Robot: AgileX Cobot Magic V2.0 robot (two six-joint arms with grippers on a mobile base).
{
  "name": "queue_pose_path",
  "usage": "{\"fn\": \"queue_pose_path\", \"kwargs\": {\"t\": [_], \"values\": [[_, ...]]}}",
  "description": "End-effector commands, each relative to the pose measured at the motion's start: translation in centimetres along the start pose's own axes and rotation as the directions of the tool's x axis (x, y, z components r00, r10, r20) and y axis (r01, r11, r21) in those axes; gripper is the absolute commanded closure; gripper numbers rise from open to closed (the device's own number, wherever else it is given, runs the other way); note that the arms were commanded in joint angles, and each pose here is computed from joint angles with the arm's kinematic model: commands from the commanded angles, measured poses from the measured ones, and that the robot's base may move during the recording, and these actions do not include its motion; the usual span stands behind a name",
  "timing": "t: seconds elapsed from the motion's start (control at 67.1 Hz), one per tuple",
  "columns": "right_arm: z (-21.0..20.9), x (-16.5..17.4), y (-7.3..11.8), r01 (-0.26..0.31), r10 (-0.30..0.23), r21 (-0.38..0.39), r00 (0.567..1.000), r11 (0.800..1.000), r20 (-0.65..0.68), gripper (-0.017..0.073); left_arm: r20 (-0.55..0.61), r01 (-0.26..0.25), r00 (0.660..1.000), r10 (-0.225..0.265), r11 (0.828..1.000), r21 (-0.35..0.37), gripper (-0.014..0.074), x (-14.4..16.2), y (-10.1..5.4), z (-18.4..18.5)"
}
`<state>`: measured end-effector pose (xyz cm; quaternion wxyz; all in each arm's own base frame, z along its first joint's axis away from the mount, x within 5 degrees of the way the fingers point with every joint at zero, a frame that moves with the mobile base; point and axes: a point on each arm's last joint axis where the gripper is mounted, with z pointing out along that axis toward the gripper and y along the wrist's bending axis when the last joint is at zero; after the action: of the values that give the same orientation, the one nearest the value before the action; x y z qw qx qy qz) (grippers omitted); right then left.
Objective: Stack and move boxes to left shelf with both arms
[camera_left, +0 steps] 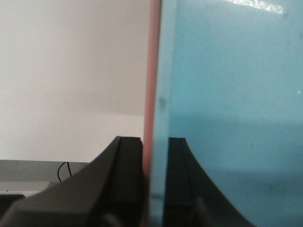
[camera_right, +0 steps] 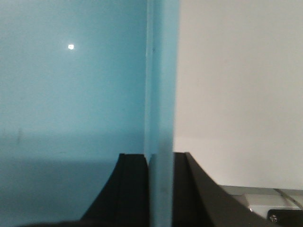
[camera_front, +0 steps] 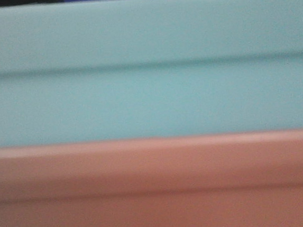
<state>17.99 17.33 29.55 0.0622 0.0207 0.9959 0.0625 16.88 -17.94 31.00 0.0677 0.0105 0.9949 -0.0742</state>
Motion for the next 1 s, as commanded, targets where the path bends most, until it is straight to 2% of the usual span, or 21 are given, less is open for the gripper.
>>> {"fn": "queue_pose_path", "kwargs": {"t": [0.0, 0.984], "values": [[-1.68, -0.03, -0.41, 0.016, -0.016, -0.002, 0.998, 1.0, 0.053, 0.0493, -0.012, 0.019, 1.0, -0.02, 1.0, -0.009, 0.0605, 0.65, 0.74, -1.97], [-1.68, -0.05, -0.42, 0.015, -0.015, -0.002, 0.998, 1.0, 0.053, 0.0493, -0.012, 0.019, 1.0, -0.02, 1.0, -0.009, 0.0605, 0.65, 0.74, -1.97]]}}
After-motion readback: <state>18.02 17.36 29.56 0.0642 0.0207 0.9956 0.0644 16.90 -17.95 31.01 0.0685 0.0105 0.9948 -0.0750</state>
